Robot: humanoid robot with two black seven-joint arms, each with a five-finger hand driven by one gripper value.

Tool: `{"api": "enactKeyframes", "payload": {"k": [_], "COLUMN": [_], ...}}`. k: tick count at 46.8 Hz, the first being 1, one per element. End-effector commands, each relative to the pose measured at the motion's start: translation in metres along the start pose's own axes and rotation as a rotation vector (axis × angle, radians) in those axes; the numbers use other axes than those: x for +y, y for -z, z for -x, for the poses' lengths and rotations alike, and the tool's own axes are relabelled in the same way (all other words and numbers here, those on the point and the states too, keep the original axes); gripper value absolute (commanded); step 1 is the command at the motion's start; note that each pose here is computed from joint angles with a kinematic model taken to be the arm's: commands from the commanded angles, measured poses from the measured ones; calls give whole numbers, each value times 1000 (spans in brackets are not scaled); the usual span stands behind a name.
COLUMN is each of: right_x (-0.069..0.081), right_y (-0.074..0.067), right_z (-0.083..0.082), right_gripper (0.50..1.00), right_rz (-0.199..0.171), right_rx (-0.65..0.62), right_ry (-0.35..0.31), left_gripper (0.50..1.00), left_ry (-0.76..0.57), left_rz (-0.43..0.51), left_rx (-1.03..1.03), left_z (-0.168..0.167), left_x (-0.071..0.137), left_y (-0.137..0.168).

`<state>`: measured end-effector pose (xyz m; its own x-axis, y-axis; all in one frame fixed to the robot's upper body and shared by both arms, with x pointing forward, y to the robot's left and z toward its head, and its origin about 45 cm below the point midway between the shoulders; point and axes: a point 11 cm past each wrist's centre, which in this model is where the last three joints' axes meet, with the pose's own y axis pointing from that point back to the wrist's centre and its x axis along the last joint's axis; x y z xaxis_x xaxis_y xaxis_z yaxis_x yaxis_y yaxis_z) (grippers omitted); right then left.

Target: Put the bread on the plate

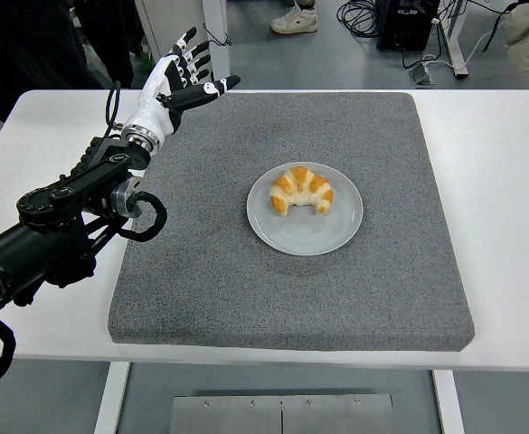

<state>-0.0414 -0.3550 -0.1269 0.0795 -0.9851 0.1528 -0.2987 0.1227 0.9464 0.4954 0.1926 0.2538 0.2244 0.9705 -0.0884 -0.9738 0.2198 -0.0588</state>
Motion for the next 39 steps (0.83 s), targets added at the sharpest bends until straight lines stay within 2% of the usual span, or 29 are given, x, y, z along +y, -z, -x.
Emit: {"api": "enactKeyframes", "payload": {"k": [1, 5, 9, 22, 39], "right_x": [0, 0, 0, 0, 0], "right_y": [0, 1, 1, 1, 1], "right_z": [0, 0, 0, 0, 0], "right_gripper": [1000, 1000, 1000, 1000, 1000], "right_rz": [0, -2, -2, -2, -2], "right_rx": [1, 0, 0, 0, 1], "right_ry": [-1, 0, 0, 0, 2], "left_gripper": [957, 957, 957, 957, 957], "left_ry": [-22, -33, -40, -81, -104], "left_rz": [32, 82, 92, 54, 52], "left_rx": [-5, -4, 1, 110, 154], "left_z": [-7, -11, -13, -21, -27], "left_x": [2, 4, 8, 14, 19], "left_y": [0, -1, 3, 17, 23]}}
